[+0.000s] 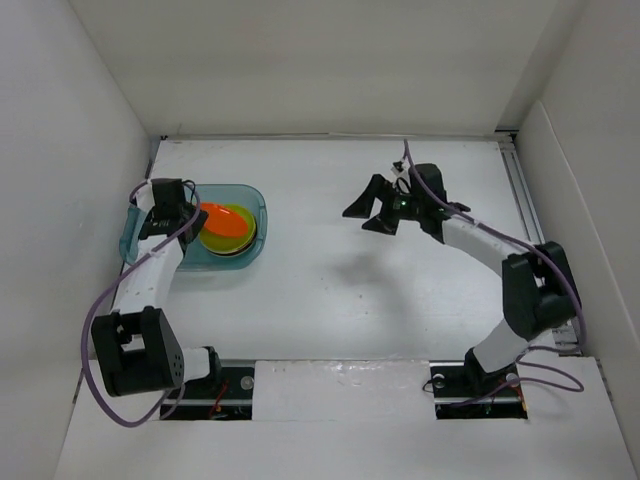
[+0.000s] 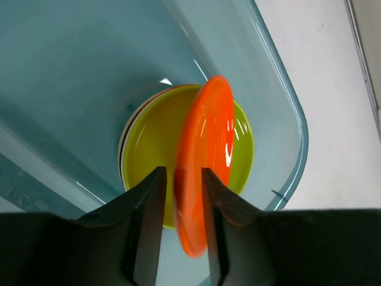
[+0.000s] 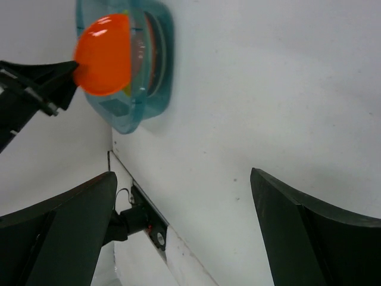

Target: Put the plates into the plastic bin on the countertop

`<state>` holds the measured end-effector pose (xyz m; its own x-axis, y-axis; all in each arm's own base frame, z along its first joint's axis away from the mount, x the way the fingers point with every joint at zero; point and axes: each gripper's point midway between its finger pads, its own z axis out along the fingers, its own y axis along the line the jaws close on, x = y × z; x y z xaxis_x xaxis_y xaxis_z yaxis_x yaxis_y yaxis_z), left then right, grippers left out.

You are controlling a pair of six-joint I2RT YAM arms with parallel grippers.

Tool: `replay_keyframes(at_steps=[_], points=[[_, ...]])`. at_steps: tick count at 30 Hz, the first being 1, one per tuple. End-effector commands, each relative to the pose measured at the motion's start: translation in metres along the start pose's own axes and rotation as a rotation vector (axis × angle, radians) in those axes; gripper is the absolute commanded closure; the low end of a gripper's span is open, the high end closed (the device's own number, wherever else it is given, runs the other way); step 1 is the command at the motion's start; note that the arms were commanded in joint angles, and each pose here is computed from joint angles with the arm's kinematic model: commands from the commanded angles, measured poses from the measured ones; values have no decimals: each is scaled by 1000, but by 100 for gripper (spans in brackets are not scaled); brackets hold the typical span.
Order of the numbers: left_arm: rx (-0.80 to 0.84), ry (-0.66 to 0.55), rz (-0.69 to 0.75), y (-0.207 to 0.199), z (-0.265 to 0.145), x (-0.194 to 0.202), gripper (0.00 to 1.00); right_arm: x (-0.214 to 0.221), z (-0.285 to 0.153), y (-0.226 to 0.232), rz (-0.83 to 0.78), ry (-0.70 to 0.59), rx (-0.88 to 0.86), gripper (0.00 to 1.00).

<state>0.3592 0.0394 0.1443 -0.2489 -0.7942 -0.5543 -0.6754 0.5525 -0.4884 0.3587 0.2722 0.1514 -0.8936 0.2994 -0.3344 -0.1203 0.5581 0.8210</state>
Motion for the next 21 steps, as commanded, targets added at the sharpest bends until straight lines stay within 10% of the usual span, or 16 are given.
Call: replay_keyframes(at_steps=[1,5,6,21], points=[[89,-53,-1,-22,-18,-18,72,-14,-35,61,-124,-124,-114,0],[180,-86,22,-43,-55,-34,29,-12,-65,87,-163,-179,-110,0],[227,-105,53,-53,-77,-37,3,-17,-81,106,-223,-242,-104,0],[407,-299,304,-8,-232,-43,0,24,-268,126,-376,-618,234,0]])
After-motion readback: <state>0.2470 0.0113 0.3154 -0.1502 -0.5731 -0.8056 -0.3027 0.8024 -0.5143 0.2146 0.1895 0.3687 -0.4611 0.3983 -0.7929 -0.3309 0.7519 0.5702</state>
